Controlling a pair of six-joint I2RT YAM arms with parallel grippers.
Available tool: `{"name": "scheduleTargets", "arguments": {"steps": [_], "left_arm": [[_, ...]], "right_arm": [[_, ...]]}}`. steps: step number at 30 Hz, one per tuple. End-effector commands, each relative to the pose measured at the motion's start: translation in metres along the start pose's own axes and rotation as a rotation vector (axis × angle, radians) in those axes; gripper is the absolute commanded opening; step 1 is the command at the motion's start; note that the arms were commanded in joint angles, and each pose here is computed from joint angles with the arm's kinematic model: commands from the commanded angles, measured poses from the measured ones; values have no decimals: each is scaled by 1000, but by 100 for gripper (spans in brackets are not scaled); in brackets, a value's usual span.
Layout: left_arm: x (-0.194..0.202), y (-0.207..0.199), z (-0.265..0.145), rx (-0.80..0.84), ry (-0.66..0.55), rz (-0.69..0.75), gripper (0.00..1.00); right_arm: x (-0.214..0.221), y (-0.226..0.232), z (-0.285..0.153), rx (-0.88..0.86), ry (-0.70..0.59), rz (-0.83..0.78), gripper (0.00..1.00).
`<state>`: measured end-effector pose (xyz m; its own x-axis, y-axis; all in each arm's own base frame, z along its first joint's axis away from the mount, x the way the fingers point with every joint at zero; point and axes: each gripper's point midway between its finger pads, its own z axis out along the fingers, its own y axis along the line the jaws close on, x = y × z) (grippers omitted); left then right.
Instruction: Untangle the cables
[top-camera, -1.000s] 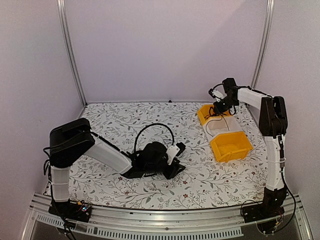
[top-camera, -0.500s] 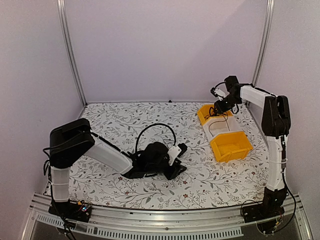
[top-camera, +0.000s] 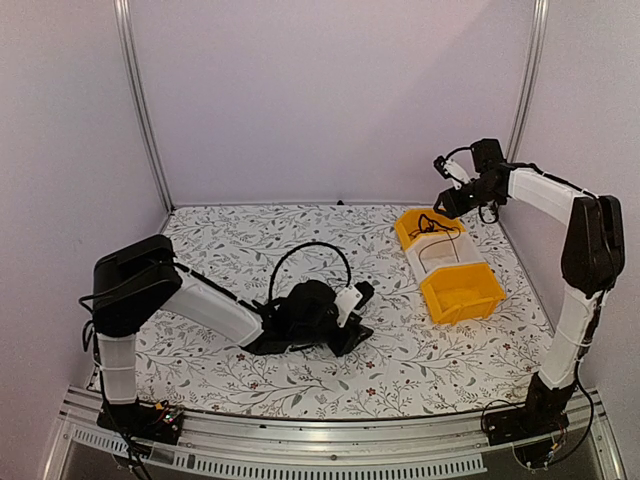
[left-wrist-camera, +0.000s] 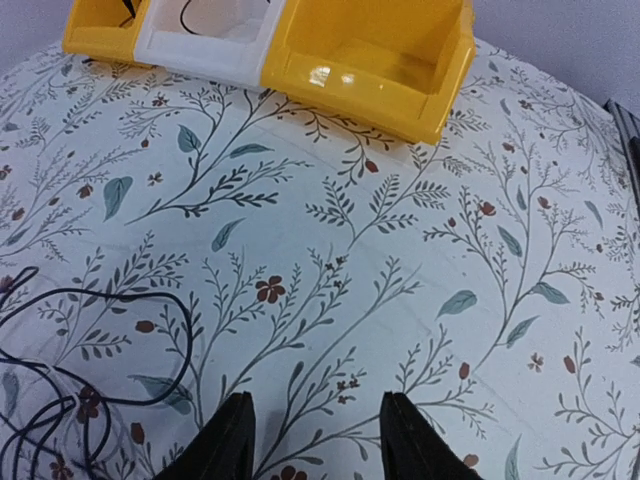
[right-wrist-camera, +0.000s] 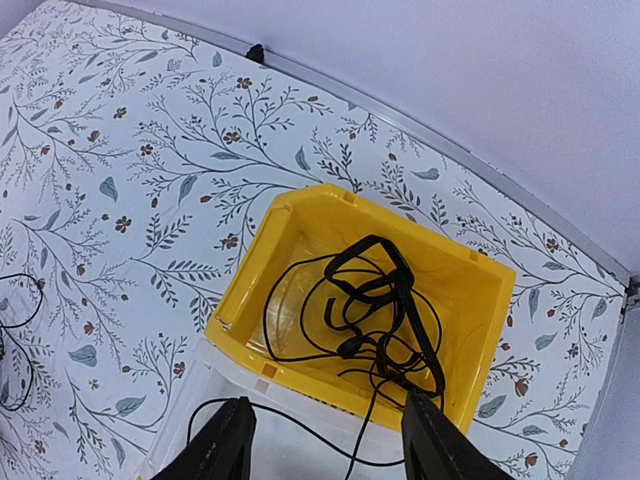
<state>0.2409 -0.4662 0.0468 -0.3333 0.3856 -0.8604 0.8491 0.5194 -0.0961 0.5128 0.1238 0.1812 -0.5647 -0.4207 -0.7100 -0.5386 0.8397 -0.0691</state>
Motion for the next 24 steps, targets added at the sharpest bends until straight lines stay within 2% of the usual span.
{"name": "scheduleTargets", "arguments": {"steps": [1, 5, 9, 12, 14, 19, 24], "left_arm": [[-52, -5, -16, -28, -99, 36, 43], [-73, -3, -25, -47, -140, 44, 43], [-81, -4, -28, -41, -160, 44, 44], [-80, -7, -27, -28, -156, 45, 44], [-80, -8, -27, -22, -153, 46, 44], [-76, -7, -25, -21, -152, 32, 44], [-73, -8, -24, -12, -155, 13, 44]], "right_arm": [[12, 5, 10, -36, 16, -11, 51], [29, 31, -2, -111, -3, -113, 45], [46, 44, -11, -56, -16, -291, 41], [66, 44, -1, 33, 39, -398, 44], [88, 37, 12, 110, 123, -449, 45], [107, 29, 26, 187, 184, -515, 46], [89, 40, 21, 134, 124, -476, 43]]}}
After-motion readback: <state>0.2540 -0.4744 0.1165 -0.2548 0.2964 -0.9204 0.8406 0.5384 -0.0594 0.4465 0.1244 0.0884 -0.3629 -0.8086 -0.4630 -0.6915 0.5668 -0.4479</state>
